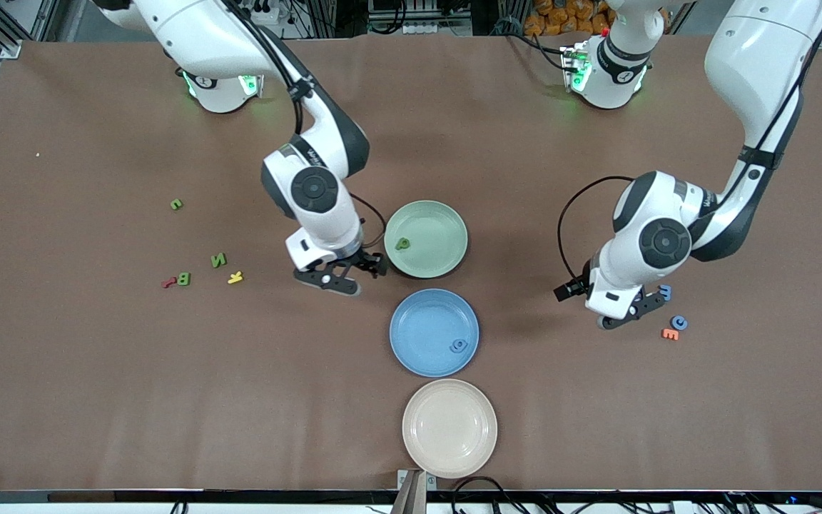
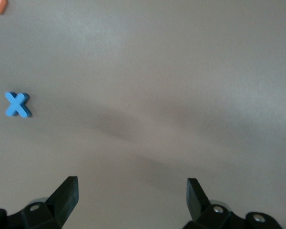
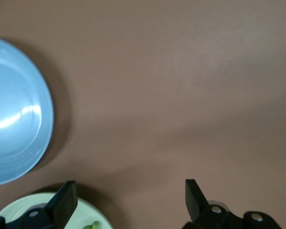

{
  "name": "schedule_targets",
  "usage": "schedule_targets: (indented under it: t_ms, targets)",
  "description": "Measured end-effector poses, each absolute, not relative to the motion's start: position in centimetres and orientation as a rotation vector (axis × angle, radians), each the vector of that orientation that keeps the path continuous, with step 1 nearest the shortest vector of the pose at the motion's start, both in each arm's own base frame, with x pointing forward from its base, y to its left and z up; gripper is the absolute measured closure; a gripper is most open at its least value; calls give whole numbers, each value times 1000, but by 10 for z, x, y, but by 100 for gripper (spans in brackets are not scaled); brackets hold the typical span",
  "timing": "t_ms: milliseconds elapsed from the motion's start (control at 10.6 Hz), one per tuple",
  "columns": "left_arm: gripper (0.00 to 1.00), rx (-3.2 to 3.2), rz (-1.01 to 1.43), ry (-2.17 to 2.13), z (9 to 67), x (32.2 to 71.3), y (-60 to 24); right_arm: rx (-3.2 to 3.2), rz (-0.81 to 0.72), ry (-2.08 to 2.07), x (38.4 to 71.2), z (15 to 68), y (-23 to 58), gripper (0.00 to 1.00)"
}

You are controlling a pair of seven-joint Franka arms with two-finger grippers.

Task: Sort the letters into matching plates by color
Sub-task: 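Return both grippers to the letter piles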

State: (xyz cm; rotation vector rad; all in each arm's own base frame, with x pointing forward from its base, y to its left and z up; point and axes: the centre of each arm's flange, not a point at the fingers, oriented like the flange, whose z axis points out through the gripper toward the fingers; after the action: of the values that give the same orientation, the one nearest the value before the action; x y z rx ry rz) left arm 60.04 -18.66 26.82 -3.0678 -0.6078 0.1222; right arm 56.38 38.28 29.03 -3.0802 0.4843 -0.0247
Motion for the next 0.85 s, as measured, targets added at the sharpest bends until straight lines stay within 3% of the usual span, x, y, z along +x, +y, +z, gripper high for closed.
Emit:
schedule_targets:
  t_ms: [188, 564, 847]
  targets:
    - [0, -3072, 106, -587, 265, 580, -197, -3108, 7, 477, 569, 304, 342, 0]
    - [0, -3061, 98, -616, 269, 580, -184, -3170, 127, 346, 550, 285, 245, 0]
    - [0, -3025, 117, -739, 263, 584, -151, -3162, 78, 152, 527, 263, 182, 0]
